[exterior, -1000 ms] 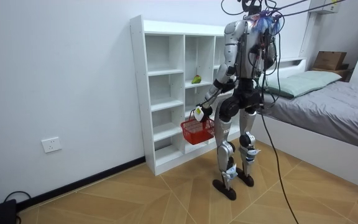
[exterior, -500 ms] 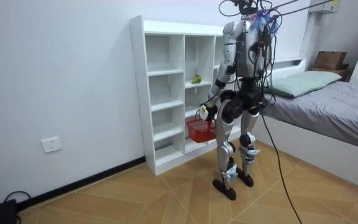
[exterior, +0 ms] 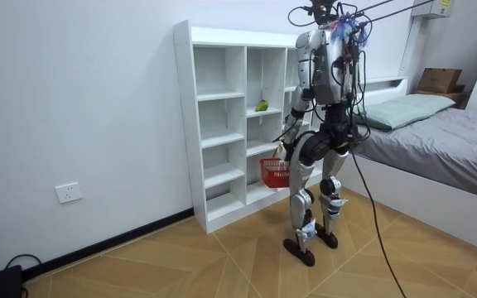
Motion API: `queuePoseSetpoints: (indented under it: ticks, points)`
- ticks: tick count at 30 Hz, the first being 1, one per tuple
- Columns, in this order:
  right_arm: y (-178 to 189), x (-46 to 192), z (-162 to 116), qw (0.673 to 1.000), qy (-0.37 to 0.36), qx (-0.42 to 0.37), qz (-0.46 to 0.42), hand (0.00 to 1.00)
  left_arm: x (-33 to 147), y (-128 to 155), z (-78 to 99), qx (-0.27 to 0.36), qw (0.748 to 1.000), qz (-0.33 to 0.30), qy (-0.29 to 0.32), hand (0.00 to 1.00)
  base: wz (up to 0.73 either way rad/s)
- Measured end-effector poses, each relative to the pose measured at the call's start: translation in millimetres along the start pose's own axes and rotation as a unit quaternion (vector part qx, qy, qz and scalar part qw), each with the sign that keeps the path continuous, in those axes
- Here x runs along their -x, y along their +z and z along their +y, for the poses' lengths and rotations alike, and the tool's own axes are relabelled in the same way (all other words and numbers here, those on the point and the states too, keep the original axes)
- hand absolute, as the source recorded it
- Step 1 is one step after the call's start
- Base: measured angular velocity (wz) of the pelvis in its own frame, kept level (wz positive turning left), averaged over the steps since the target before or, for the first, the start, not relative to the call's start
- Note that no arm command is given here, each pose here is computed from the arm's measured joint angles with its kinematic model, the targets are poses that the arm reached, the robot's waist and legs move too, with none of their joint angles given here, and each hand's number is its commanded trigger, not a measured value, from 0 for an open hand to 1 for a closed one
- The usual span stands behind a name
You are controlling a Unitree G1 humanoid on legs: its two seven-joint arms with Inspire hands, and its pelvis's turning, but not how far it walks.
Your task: Collect fruits from the closet
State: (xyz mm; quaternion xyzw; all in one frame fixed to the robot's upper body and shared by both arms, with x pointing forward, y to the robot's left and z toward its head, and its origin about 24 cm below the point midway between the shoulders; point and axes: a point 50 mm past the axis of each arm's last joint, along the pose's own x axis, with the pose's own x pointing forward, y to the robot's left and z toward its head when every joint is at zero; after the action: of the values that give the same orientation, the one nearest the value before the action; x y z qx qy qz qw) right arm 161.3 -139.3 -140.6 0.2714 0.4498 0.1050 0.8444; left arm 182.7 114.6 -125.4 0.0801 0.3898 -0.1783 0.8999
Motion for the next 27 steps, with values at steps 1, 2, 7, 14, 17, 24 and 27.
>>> queuePoseSetpoints:
  ticks: [1, 2, 7, 14, 17, 24, 27]
  points:
    - [0.3, -0.3, 0.5, 1.000, 0.001, -0.002, -0.001, 1.00, -1.1, 2.8, -0.7, -0.004, 1.000, -0.003, -0.002, 1.00, 0.00]
    - [0.3, -0.6, 1.0, 1.000, 0.002, -0.002, -0.001, 1.00, -1.4, 4.1, 0.1, -0.008, 1.000, -0.004, -0.001, 1.00, 0.00]
    - [1.5, -1.7, 2.8, 1.000, 0.005, -0.015, -0.003, 1.00, -1.7, 5.0, -0.1, -0.013, 1.000, -0.005, -0.003, 1.00, 0.00]
    - [5.3, -3.0, 3.6, 0.999, 0.006, -0.031, -0.008, 1.00, -2.2, 5.6, -1.2, -0.013, 1.000, -0.005, -0.004, 1.00, 0.00]
    - [4.5, -3.4, 4.4, 1.000, 0.007, -0.029, -0.006, 1.00, -2.2, 5.1, -1.2, -0.013, 1.000, -0.004, -0.005, 1.00, 0.00]
    - [0.3, -3.7, 3.3, 0.999, 0.001, -0.034, 0.008, 0.00, -3.1, 7.8, -3.6, -0.024, 1.000, -0.006, -0.019, 1.00, 0.00]
    - [1.0, -3.9, 3.6, 0.999, 0.001, -0.035, 0.008, 0.00, -3.8, 9.8, -3.3, -0.026, 0.999, -0.008, -0.020, 1.00, 0.00]
